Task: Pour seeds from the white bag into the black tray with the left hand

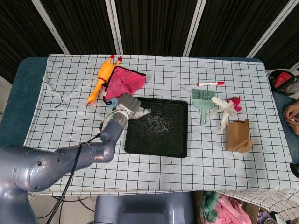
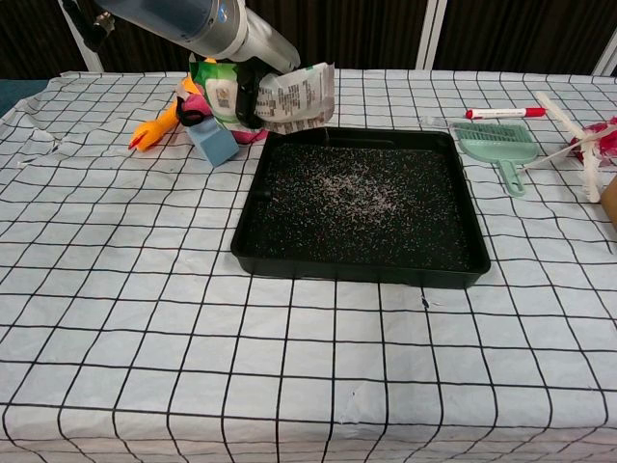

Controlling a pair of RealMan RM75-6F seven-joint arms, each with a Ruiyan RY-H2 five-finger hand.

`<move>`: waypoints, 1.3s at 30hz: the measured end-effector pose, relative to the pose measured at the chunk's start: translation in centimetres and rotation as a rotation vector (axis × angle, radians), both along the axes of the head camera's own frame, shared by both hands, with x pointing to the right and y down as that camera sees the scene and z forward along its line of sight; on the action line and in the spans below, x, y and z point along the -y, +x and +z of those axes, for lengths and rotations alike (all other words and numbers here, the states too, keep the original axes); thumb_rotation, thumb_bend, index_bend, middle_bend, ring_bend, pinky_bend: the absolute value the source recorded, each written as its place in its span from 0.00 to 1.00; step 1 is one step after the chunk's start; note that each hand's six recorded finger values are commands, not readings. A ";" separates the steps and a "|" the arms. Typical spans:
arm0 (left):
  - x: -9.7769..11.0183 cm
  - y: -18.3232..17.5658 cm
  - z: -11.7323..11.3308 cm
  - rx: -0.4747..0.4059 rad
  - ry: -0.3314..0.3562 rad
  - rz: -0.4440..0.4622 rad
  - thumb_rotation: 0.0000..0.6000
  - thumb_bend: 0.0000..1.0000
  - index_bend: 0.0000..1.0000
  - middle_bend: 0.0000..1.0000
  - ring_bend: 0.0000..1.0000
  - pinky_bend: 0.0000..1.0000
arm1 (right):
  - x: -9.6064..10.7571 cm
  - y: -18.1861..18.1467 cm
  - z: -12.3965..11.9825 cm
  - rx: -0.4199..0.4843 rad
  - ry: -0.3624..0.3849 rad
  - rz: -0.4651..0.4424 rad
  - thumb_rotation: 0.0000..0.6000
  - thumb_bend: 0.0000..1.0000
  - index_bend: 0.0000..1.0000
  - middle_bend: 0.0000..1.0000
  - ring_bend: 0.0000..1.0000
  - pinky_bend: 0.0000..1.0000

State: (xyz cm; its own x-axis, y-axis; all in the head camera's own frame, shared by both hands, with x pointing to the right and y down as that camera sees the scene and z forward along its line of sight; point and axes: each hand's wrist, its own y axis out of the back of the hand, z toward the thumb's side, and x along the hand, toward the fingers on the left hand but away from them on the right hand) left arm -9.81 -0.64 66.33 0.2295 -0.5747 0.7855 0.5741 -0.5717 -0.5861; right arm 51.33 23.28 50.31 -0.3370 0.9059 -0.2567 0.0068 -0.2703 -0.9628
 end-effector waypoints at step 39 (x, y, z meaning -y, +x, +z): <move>0.0 -3.7 -2.6 -1.139 -0.035 -0.498 1.00 0.69 0.58 0.59 0.44 0.51 | 0.0 -0.7 0.1 -0.001 -0.007 -0.020 1.00 0.19 0.25 0.04 0.15 0.31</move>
State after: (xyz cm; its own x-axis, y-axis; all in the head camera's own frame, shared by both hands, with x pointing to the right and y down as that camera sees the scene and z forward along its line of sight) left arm -13.55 -0.65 63.68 0.5533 -0.7774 0.2992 -0.5346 -0.6069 -0.5881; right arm 50.68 23.33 50.46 -0.3192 0.9106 -0.2626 0.0007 -0.2768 -0.9609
